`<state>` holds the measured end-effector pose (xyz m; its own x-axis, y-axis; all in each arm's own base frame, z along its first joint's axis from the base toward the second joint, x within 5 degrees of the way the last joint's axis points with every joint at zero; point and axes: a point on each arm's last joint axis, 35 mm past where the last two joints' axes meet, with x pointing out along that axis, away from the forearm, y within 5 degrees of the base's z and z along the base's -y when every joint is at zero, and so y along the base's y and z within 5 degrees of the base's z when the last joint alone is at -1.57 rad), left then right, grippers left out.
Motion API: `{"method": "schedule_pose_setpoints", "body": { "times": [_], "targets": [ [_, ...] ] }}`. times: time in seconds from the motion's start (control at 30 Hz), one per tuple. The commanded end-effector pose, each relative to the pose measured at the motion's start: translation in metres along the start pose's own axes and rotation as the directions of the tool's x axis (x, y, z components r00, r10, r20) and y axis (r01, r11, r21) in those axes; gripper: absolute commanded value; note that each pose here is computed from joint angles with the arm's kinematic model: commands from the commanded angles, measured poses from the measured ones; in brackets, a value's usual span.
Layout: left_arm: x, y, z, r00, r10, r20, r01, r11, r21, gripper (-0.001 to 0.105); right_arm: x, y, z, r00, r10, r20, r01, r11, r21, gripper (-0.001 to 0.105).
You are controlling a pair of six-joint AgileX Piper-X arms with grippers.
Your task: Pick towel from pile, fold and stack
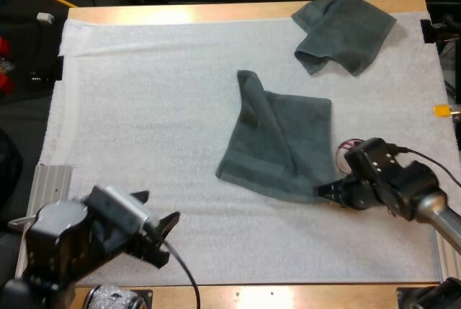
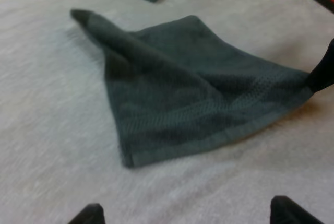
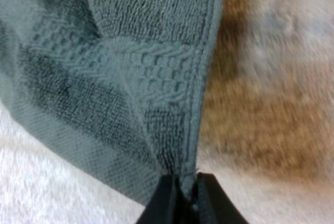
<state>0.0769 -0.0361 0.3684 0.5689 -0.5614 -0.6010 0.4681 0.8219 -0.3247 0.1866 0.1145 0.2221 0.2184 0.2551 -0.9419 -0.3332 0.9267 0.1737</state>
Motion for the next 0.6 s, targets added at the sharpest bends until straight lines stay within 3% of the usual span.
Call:
{"method": "schedule_pose_setpoints", "body": {
  "times": [0.0, 0.2, 0.33, 0.57],
  "targets": [
    [0.005, 0.000, 0.004, 1.000, -0.023, -0.003, 0.023, 1.000, 0.007, 0.062, -0.006, 0.000, -0.005, 1.000, -0.004, -0.012, 0.004, 1.000, -0.012, 0.000],
    [0.044, 0.002, 0.021, 0.990, -0.090, -0.111, 0.092, 0.996, 0.012, 0.062, -0.021, -0.001, -0.014, 1.000, -0.002, -0.004, 0.002, 1.000, -0.013, 0.000],
    [0.083, 0.005, 0.032, 0.967, -0.153, -0.205, 0.154, 0.988, -0.008, 0.062, -0.022, -0.001, -0.016, 1.000, -0.004, -0.010, 0.004, 1.000, -0.012, 0.000],
    [0.169, 0.010, 0.037, 0.920, -0.170, -0.353, 0.176, 0.984, -0.017, 0.062, -0.021, -0.002, -0.016, 1.000, -0.022, -0.006, 0.022, 1.000, -0.012, 0.000]
  ]
}}
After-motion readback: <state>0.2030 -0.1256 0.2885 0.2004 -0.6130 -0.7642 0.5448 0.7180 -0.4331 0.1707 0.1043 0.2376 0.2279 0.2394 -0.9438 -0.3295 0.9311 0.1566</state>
